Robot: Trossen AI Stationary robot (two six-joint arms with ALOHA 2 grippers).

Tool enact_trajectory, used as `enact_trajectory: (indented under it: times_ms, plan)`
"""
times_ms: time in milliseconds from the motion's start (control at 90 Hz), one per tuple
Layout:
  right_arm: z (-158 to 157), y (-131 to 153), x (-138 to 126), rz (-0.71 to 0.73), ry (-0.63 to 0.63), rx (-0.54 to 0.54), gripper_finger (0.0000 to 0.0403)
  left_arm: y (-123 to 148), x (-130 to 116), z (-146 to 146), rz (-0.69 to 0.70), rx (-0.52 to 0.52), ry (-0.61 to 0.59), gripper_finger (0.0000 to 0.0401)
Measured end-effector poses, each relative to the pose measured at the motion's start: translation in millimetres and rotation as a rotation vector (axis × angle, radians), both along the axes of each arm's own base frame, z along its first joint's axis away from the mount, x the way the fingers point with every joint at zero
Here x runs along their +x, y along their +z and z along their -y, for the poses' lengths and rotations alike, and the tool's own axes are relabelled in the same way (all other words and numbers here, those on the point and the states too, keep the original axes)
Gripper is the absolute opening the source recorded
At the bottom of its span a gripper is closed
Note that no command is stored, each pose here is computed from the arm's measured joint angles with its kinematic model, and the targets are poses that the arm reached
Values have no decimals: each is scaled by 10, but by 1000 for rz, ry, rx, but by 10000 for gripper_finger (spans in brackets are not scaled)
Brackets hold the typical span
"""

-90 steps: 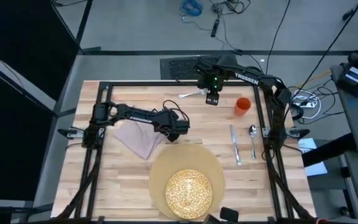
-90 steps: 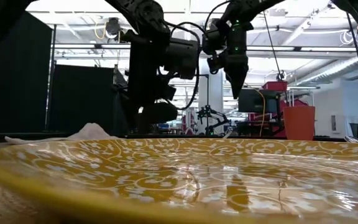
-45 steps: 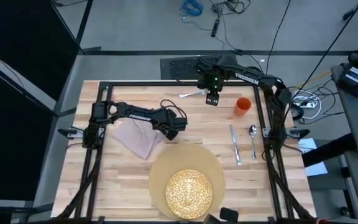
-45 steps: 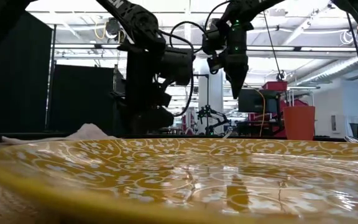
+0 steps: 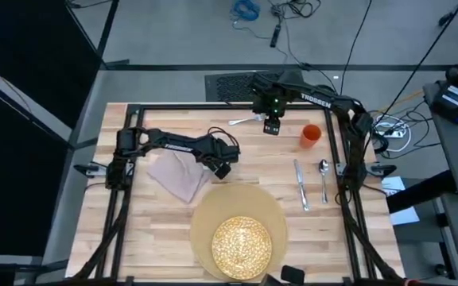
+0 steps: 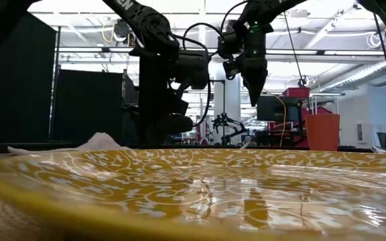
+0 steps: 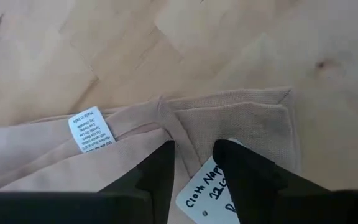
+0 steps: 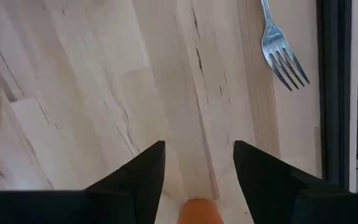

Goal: Set table place
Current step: Fold the brown table napkin

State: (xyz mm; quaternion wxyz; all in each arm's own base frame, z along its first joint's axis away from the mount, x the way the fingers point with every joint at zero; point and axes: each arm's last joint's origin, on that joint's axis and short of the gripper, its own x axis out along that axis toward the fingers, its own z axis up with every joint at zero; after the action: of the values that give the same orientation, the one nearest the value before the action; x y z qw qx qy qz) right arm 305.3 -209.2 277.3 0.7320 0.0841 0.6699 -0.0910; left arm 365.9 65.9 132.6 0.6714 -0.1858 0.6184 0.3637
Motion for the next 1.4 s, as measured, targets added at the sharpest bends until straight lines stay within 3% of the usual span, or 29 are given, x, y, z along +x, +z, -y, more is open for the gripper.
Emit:
enact_trajectory:
  times_ms: [400, 778, 1400]
  plan:
    - [0, 0, 0, 0, 0, 0, 176, -7, -9, -56, 6, -32, 13, 116]
    - [-2, 0, 2, 0, 0, 0, 176, -5, -7, -61, 1, -28, -6, 6]
    - [-3, 0, 2, 0, 0, 0, 176, 182, 72, -64, 73, -52, -28, 4]
